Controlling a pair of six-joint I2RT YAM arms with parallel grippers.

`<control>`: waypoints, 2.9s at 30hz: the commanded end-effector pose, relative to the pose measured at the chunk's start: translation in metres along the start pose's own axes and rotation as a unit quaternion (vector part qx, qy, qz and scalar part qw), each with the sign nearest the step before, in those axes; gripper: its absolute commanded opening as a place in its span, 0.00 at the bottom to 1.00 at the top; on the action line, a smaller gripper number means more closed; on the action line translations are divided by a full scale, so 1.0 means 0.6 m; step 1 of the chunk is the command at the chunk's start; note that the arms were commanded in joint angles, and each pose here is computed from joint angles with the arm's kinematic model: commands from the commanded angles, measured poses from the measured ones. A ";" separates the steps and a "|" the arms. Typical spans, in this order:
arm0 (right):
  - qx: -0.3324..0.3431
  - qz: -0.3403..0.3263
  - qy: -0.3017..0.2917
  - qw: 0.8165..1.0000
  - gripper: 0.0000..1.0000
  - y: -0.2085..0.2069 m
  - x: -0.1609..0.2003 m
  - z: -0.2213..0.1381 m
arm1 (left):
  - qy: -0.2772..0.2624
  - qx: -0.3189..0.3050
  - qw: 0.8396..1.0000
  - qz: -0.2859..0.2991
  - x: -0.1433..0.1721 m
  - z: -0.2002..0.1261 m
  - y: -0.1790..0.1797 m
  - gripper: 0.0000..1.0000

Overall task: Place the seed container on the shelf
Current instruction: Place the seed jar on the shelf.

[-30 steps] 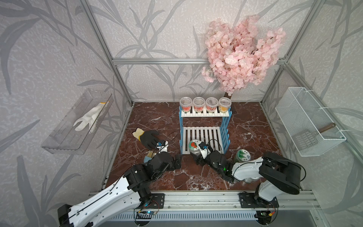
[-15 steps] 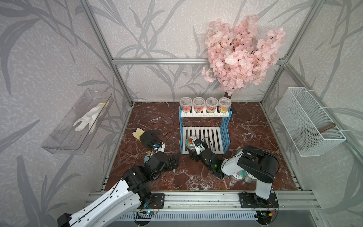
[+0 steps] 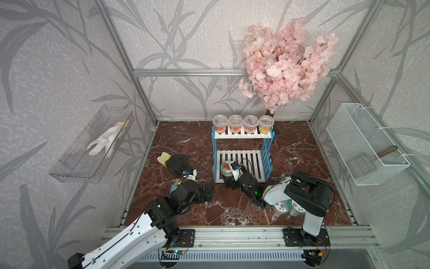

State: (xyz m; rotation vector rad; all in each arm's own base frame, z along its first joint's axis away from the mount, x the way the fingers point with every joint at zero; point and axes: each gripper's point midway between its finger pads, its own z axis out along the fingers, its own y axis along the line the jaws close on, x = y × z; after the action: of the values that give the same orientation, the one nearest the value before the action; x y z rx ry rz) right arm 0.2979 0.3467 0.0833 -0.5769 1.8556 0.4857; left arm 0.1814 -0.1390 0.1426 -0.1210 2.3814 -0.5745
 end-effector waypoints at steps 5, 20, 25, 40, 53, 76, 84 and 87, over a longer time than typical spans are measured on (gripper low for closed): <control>-0.019 0.005 0.080 0.997 0.99 0.009 -0.008 -0.030 | 0.006 0.011 1.000 0.008 0.004 0.003 -0.005 1.00; 0.001 0.009 0.104 0.995 0.98 0.005 -0.038 -0.036 | 0.008 0.015 1.000 0.011 0.009 -0.004 -0.001 1.00; 0.004 0.016 0.089 0.996 0.97 0.008 -0.044 -0.020 | 0.010 0.017 1.000 0.013 0.010 -0.004 -0.002 1.00; 0.016 0.020 0.032 0.999 0.86 -0.001 -0.073 -0.004 | 0.006 0.003 0.999 0.033 0.006 0.000 0.004 1.00; 0.046 0.013 0.014 0.999 0.86 -0.044 -0.089 0.052 | -0.017 -0.025 0.999 -0.035 -0.030 0.034 0.045 1.00; 0.059 0.012 -0.005 0.998 0.93 -0.057 -0.090 0.117 | -0.019 -0.008 0.999 -0.038 -0.035 0.036 0.046 1.00; 0.022 0.013 0.006 1.000 0.98 -0.041 -0.073 0.093 | -0.009 -0.001 0.999 -0.037 -0.028 0.040 0.043 1.00; 0.027 0.011 0.014 0.999 0.98 -0.046 -0.061 0.088 | -0.006 0.001 0.999 -0.037 -0.027 0.041 0.042 1.00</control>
State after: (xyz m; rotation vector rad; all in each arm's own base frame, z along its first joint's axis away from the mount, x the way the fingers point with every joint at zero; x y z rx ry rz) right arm 0.3669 0.3635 0.0830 -0.5343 1.9251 0.4191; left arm 0.2105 -0.1202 0.1275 -0.2381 2.3708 -0.6058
